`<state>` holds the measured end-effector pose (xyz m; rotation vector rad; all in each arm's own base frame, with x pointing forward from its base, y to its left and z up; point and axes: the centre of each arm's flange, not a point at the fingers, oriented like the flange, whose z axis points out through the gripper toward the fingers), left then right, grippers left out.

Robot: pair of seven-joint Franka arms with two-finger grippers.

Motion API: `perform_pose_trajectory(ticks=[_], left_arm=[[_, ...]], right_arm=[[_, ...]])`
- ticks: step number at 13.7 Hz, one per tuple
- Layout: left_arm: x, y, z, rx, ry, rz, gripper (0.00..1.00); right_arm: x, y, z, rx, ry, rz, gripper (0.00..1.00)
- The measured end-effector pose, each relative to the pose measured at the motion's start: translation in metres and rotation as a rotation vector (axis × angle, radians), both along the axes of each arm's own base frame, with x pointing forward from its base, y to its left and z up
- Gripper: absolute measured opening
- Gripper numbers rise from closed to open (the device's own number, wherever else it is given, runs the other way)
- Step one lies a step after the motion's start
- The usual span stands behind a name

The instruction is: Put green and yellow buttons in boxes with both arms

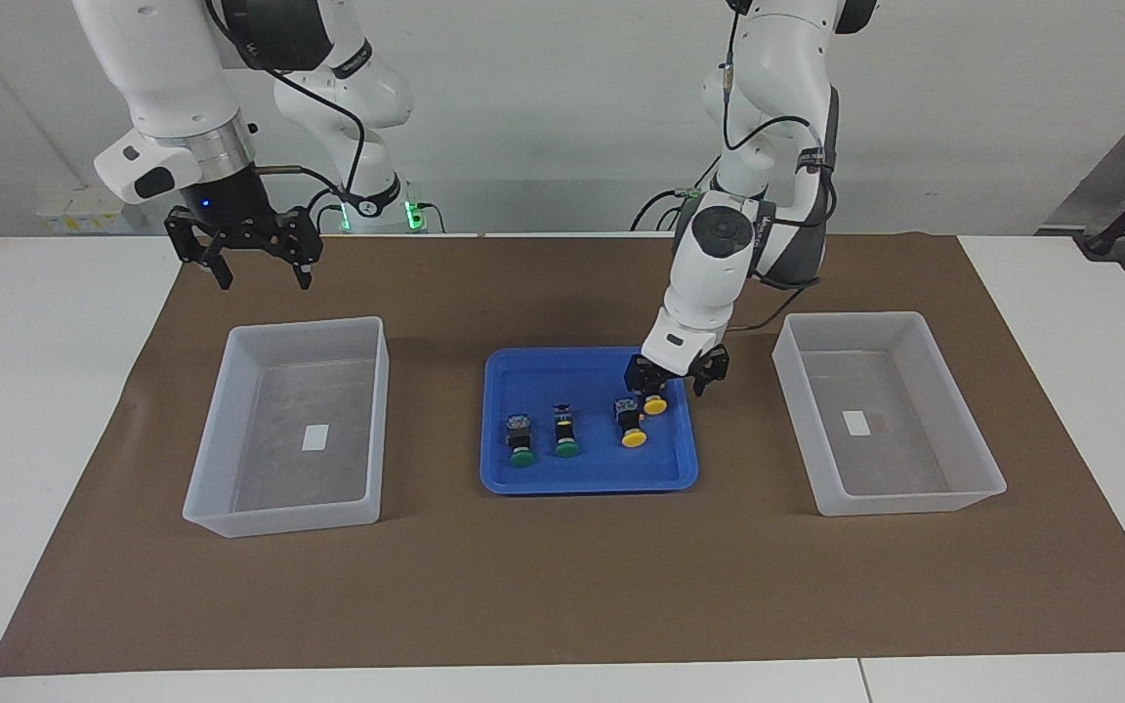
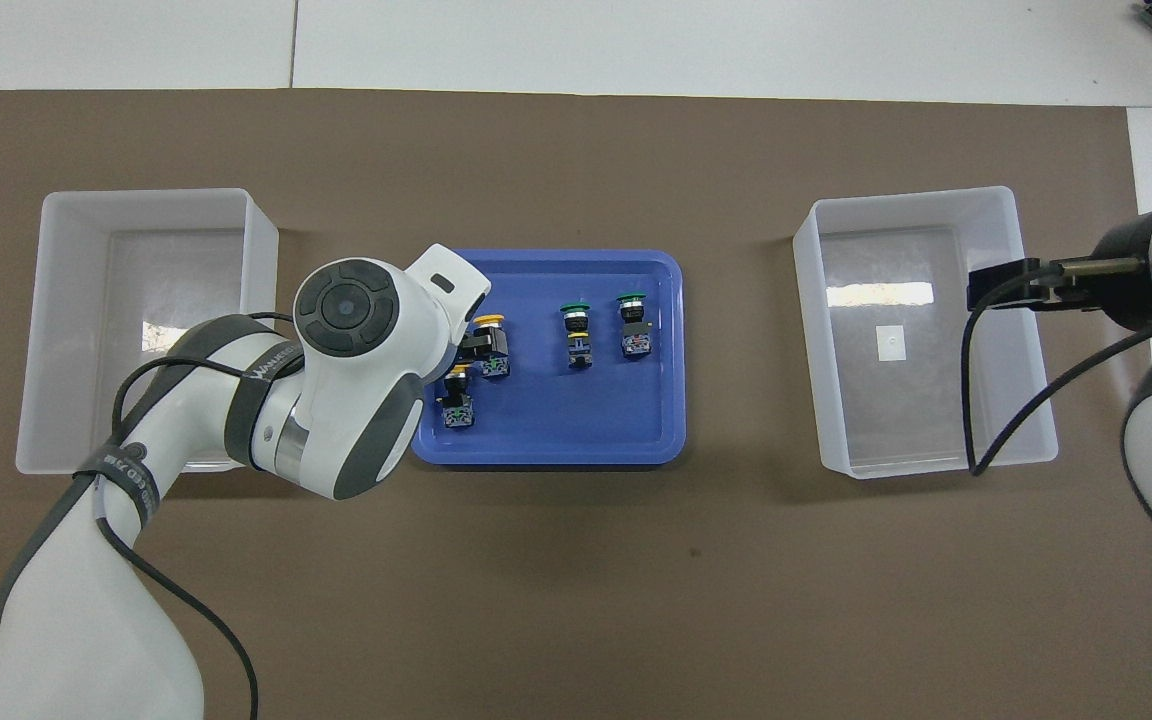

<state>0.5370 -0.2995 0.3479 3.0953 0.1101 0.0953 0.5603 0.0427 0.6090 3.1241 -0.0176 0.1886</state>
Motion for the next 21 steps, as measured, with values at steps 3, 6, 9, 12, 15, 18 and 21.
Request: perform_pose_trajectory(ticks=[3, 6, 9, 12, 15, 18, 21], left_arm=[[-0.012, -0.004, -0.018, 0.006, 0.011, -0.004, 1.0], [-0.014, -0.002, -0.022, 0.008, 0.014, -0.002, 1.0], [-0.015, -0.002, -0.024, 0.009, 0.016, -0.002, 1.0], [-0.019, -0.005, -0.027, 0.012, 0.022, -0.01, 0.97], [-0.025, -0.011, -0.031, 0.006, 0.011, -0.024, 0.89], [-0.026, -0.013, -0.031, 0.003, 0.003, -0.036, 0.82], [-0.024, -0.012, -0.032, -0.001, -0.014, -0.084, 0.79]], right_arm=[[0.008, 0.021, -0.021, 0.011, -0.038, -0.005, 1.0], [0.019, 0.036, -0.045, 0.021, -0.056, 0.001, 1.0], [0.026, 0.062, -0.07, 0.032, -0.087, 0.042, 1.0], [0.035, 0.091, -0.109, 0.058, -0.146, 0.051, 1.0], [0.043, 0.13, -0.151, 0.081, -0.154, 0.08, 1.0], [0.038, 0.177, -0.175, 0.102, -0.152, 0.113, 1.0], [0.026, 0.216, -0.177, 0.13, -0.148, 0.049, 1.0]])
